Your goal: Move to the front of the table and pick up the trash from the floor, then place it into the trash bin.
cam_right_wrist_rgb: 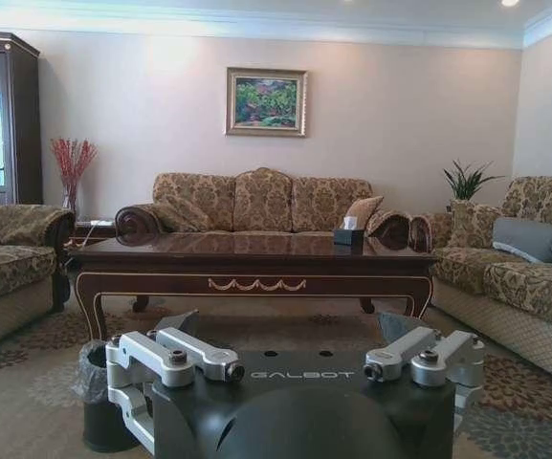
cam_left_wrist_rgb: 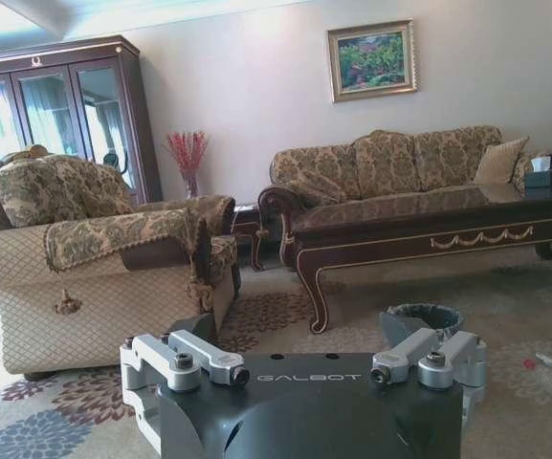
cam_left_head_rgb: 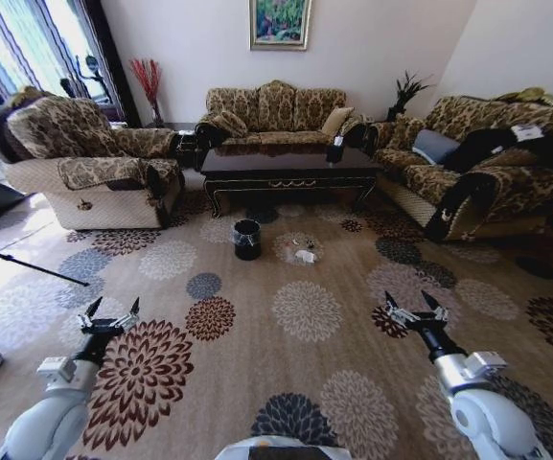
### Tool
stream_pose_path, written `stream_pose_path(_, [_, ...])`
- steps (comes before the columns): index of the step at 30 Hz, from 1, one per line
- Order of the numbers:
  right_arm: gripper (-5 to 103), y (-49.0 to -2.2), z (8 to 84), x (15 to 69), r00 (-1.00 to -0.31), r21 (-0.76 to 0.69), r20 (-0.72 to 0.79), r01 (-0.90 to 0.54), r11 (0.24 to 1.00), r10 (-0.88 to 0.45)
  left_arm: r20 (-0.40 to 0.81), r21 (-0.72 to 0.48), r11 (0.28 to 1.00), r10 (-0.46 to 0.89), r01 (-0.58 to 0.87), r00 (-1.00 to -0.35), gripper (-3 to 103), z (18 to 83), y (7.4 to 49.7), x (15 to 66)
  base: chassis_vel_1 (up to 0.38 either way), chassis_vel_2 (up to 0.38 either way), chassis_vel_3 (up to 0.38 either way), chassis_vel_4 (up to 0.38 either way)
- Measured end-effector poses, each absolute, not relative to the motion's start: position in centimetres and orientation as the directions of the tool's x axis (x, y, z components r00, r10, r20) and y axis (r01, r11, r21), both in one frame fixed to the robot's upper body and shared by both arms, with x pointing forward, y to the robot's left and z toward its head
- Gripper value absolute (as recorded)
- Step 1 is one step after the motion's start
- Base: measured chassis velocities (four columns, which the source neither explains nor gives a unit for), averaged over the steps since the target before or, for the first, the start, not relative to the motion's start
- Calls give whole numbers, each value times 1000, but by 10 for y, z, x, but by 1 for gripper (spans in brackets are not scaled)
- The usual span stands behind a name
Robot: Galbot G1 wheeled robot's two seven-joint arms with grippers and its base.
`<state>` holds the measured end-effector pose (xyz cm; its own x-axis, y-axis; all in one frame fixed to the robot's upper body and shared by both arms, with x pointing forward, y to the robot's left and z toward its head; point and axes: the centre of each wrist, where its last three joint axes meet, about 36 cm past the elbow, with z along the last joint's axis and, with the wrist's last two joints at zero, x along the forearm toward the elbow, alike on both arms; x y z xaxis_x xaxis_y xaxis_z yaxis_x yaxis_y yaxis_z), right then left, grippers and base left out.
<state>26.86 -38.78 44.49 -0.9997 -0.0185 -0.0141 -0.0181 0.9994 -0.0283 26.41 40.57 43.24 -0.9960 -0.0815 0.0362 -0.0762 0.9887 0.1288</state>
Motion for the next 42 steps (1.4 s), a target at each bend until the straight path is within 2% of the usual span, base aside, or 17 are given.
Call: stream_pose_path(42, [100,-383,443,263,-1000,-22,-24,-11,1000,-12,23,108,990,-92,-89,-996,99,439,400,272,0,0,0,0])
